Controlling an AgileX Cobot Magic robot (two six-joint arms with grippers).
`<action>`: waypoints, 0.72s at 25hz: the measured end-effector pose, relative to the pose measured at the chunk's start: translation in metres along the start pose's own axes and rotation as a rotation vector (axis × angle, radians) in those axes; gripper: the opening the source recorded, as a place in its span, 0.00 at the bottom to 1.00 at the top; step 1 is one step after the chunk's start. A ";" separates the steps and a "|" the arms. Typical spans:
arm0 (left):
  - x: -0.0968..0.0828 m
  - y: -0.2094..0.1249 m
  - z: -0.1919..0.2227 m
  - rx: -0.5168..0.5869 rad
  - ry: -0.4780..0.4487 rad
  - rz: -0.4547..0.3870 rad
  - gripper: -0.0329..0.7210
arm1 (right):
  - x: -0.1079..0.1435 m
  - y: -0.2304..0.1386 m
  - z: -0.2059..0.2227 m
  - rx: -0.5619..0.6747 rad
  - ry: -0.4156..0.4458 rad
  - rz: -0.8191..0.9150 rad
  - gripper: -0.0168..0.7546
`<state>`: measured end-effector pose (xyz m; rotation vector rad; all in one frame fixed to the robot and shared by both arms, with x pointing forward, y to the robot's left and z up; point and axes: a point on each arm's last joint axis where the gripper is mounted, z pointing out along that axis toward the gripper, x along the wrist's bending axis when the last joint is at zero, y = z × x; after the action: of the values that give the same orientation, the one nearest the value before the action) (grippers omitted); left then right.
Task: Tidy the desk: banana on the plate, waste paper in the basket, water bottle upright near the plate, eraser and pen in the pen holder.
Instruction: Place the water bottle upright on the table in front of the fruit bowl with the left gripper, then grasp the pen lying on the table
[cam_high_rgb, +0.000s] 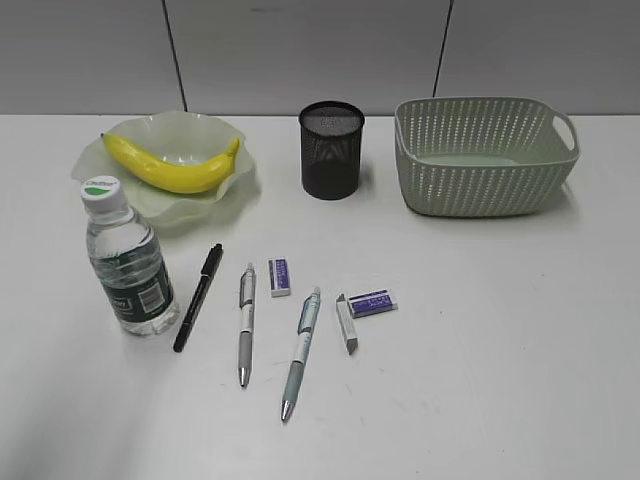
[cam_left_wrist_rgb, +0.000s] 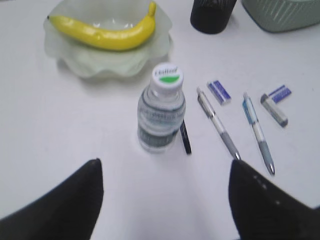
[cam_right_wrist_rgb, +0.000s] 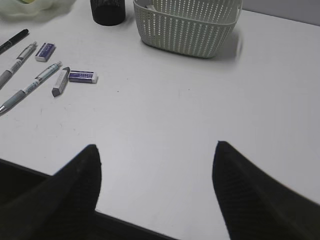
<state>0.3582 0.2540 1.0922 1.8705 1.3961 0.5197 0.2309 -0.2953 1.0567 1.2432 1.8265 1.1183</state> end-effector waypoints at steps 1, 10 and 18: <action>0.000 -0.007 -0.010 0.022 0.003 -0.008 0.82 | 0.000 0.000 0.000 0.000 0.000 0.000 0.73; 0.001 -0.083 -0.057 0.001 0.007 -0.007 0.75 | 0.001 0.002 0.003 0.017 0.015 -0.008 0.72; 0.001 -0.103 -0.075 -0.201 0.004 0.009 0.75 | 0.012 0.061 0.062 0.155 0.246 -0.006 0.62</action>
<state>0.2398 0.2930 1.0633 1.7151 1.2887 0.6445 0.3034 -0.2550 1.0851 1.2296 2.1335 1.1890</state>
